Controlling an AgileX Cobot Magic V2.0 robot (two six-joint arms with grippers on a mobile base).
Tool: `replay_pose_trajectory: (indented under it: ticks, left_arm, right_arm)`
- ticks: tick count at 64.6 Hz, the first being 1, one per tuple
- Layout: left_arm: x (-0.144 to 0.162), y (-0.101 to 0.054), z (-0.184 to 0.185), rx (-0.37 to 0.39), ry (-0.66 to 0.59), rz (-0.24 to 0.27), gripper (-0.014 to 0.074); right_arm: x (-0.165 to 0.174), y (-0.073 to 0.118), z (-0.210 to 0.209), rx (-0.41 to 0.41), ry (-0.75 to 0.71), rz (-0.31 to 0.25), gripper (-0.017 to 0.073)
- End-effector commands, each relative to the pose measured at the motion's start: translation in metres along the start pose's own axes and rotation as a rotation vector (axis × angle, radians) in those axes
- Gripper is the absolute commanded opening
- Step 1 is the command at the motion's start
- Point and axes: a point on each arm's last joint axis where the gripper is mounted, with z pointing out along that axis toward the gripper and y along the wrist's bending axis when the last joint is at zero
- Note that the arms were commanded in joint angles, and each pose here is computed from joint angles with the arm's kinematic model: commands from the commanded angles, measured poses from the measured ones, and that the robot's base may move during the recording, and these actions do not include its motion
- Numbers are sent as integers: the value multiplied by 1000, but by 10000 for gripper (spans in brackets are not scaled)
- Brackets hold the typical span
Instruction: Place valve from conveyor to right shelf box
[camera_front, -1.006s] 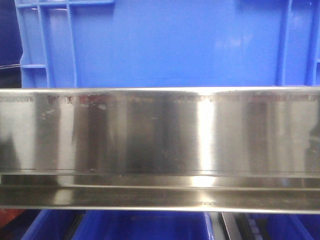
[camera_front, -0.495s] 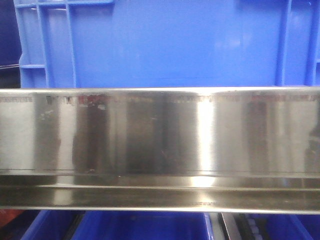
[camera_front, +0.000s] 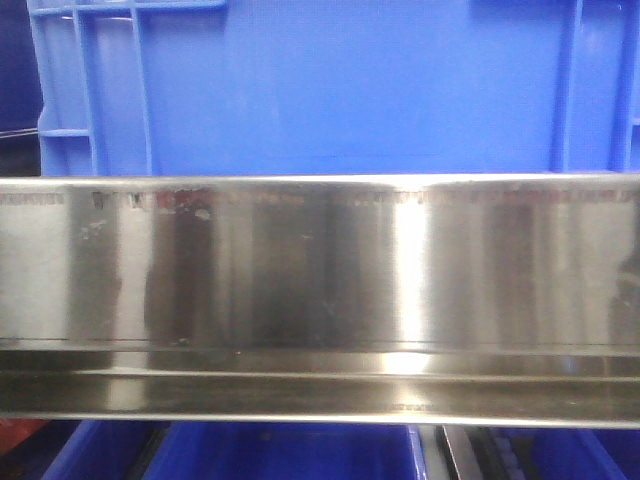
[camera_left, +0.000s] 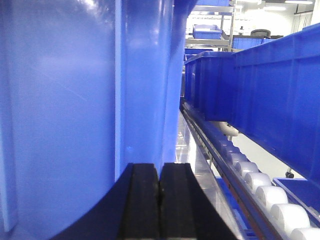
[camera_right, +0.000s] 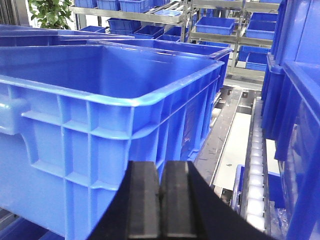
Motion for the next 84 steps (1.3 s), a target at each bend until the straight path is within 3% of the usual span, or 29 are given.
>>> replay_pose_trajectory:
  ticks: [1, 21, 25, 39, 60, 73, 79, 84]
  left_arm:
    - [-3, 0, -1, -2, -31, -2, -111]
    - [-3, 0, -1, -2, -31, -2, -111]
    - [-3, 0, -1, -2, -31, -2, -111]
    - [-3, 0, -1, -2, -31, -2, -111]
    - [-3, 0, -1, -2, -31, -2, -111]
    - [-3, 0, -1, -2, -31, -2, -111]
    - [-3, 0, -1, -2, -31, -2, -111]
    - [-3, 0, -1, -2, -31, -2, -111]
  right_arm:
    - [-2, -1, -1, 10, -27, -11, -154]
    - [5, -2, -8, 40, -39, -11, -154]
    - [10, -3, -11, 68, -47, -8, -154]
    - [45, -11, -15, 235, -100, 84, -154]
    - [88, -18, -13, 363, -126, 62, -154]
    - [117, -24, -4, 395, -149, 61, -154]
    - [114, -25, -5, 406, -211, 49, -154]
    - [117, -25, -4, 400, -174, 54, -154]
